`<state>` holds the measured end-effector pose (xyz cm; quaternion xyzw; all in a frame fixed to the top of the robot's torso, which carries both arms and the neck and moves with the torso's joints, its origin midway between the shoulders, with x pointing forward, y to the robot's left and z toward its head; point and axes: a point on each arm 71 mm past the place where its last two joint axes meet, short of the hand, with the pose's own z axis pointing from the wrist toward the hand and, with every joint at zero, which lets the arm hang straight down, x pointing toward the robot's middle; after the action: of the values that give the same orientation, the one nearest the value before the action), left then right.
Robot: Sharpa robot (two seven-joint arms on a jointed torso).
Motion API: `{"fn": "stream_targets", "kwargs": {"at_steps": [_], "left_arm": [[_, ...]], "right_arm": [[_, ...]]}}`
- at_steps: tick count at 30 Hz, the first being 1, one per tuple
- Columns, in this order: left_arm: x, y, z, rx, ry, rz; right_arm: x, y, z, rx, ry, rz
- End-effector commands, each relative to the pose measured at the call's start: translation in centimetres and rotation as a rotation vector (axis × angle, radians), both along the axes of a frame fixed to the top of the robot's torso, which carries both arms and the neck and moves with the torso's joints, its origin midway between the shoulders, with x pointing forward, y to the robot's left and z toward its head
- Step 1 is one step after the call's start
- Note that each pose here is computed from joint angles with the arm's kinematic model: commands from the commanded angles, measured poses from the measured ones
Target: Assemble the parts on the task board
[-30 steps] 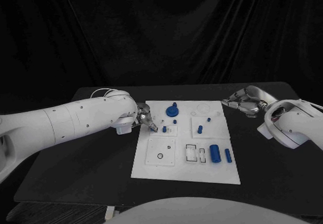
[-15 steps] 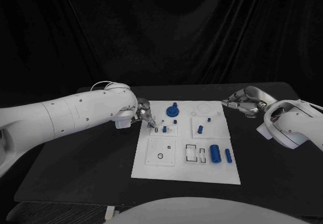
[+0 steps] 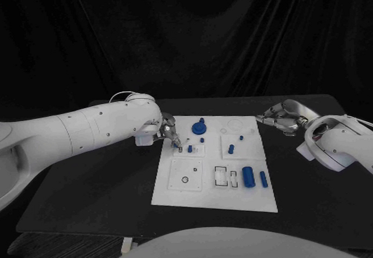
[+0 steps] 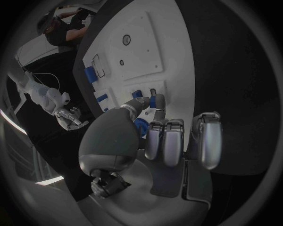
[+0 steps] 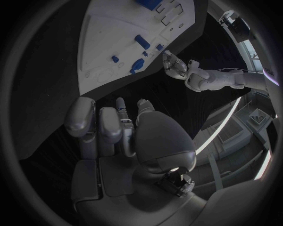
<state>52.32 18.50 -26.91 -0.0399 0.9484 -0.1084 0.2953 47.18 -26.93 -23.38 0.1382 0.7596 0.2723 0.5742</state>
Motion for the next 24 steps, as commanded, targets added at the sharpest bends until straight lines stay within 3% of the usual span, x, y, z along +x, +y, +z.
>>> {"fn": "stream_targets", "kwargs": {"at_steps": [1, 12, 24], "left_arm": [[0.1, -0.2, -0.02, 0.008, 0.021, -0.014], [0.5, -0.8, -0.46, 0.019, 0.034, -0.017], [0.12, -1.1, -1.08, 0.025, 0.054, -0.025]], "right_arm": [[0.0, -0.1, -0.2, -0.001, 0.015, -0.006], [-0.1, -0.1, -0.2, 0.002, 0.014, -0.006], [-0.1, 0.0, -0.2, 0.004, 0.012, -0.005]]}}
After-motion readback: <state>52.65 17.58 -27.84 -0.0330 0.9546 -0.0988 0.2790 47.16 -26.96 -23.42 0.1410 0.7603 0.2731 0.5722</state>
